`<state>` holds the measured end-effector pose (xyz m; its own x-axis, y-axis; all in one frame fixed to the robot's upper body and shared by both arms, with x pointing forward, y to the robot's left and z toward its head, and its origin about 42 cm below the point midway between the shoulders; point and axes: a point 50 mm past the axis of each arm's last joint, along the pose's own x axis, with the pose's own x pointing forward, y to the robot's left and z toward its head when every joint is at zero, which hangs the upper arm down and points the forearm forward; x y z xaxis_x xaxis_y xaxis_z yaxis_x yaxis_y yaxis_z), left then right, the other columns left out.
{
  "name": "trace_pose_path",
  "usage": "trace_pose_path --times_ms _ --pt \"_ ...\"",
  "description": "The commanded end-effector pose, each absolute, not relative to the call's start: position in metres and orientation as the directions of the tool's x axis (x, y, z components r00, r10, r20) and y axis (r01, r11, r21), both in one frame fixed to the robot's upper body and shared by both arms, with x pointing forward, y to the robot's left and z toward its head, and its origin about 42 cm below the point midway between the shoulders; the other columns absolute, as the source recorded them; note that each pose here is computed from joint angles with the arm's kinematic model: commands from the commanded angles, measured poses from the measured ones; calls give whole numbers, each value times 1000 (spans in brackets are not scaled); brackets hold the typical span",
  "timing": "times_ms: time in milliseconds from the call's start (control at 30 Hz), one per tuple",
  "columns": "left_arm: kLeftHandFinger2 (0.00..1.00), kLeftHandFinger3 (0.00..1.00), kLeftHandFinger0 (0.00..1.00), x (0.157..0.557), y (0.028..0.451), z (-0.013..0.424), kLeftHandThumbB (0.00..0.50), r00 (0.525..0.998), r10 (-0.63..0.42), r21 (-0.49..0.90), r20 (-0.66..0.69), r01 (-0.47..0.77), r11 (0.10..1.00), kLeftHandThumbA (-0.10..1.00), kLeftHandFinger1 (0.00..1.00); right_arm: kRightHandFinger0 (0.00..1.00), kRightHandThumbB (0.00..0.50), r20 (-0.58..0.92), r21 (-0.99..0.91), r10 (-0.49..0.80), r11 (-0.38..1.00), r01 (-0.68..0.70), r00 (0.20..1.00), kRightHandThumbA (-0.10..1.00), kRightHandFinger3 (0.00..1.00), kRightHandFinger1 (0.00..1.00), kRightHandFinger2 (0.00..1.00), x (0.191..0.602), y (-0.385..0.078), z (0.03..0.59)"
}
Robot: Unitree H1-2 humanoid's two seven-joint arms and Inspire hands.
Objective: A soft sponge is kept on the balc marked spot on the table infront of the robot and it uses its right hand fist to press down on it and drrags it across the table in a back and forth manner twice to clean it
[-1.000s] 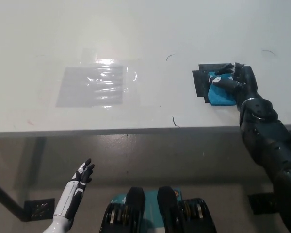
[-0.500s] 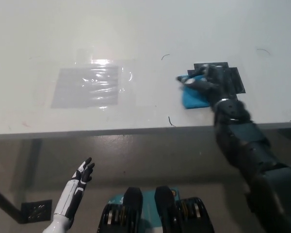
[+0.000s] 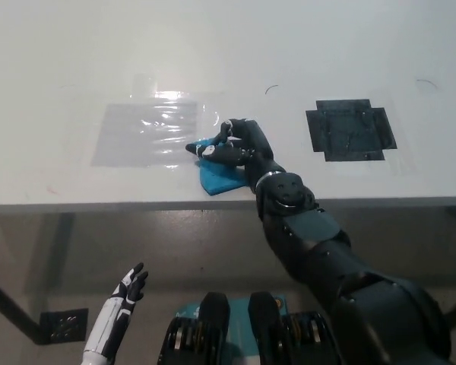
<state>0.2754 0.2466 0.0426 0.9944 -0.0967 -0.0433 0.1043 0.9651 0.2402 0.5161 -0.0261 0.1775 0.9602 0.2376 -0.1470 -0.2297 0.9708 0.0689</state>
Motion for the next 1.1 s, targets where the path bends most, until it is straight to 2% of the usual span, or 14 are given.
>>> trace_pose_path --times_ms 0,233,367,467,500,567,633,700,733,767,800,867,967,1067 --pt "1000 1000 1000 277 244 49 80 993 -118 240 10 112 964 1000 1000 1 81 -83 60 247 968 -242 966 1000 175 82 320 528 -33 199" --pt "1000 1000 1000 273 244 46 73 994 -111 236 2 107 966 1000 1000 0 114 -140 57 146 989 -139 979 1000 182 93 346 538 -93 183" --pt "1000 1000 1000 271 245 44 75 994 -109 238 -1 106 965 1000 1000 0 85 -158 27 34 999 -30 987 1000 190 46 338 542 -156 170" --pt "1000 1000 1000 271 245 44 73 994 -107 234 -6 105 966 1000 1000 0 91 -190 1 -64 998 65 980 1000 275 98 433 541 -209 161" --pt "1000 1000 1000 271 245 43 82 994 -107 232 -6 105 967 1000 1000 0 74 -193 -2 -91 996 92 977 1000 293 73 438 539 -230 159" --pt "1000 1000 1000 271 245 44 71 994 -110 232 -4 108 967 1000 1000 0 124 -196 -2 -139 990 141 971 1000 252 54 400 535 -264 156" --pt "1000 1000 1000 271 245 44 73 994 -110 233 -6 108 966 1000 1000 0 144 -185 8 -177 983 181 967 1000 198 3 315 531 -292 156" --pt "1000 1000 1000 273 246 45 75 994 -110 242 -2 107 964 1000 1000 0 96 -183 27 -245 967 254 952 1000 183 1 292 526 -327 159" --pt "1000 1000 1000 272 247 45 74 994 -109 241 -3 107 965 1000 1000 32 84 -189 30 -261 962 271 947 1000 301 130 365 525 -334 159" --pt "1000 1000 1000 272 247 45 75 994 -108 238 -4 106 965 1000 1000 14 88 -195 29 -279 957 290 940 1000 319 153 399 523 -342 160" --pt "1000 1000 1000 273 247 45 66 994 -110 238 -5 108 965 1000 1000 1 61 -183 10 -303 951 310 935 1000 381 164 475 518 -359 160" --pt "1000 1000 1000 274 247 45 59 994 -109 240 -4 107 965 1000 1000 0 48 -177 6 -352 934 358 919 1000 406 171 514 509 -389 160" --pt "1000 1000 1000 274 247 45 57 994 -110 239 -1 107 965 1000 1000 0 81 -171 27 -391 916 401 905 1000 272 27 344 499 -415 161" --pt "1000 1000 1000 274 247 44 69 993 -114 233 -9 113 966 1000 1000 0 102 -175 -4 -417 906 423 892 1000 301 72 373 493 -429 162"
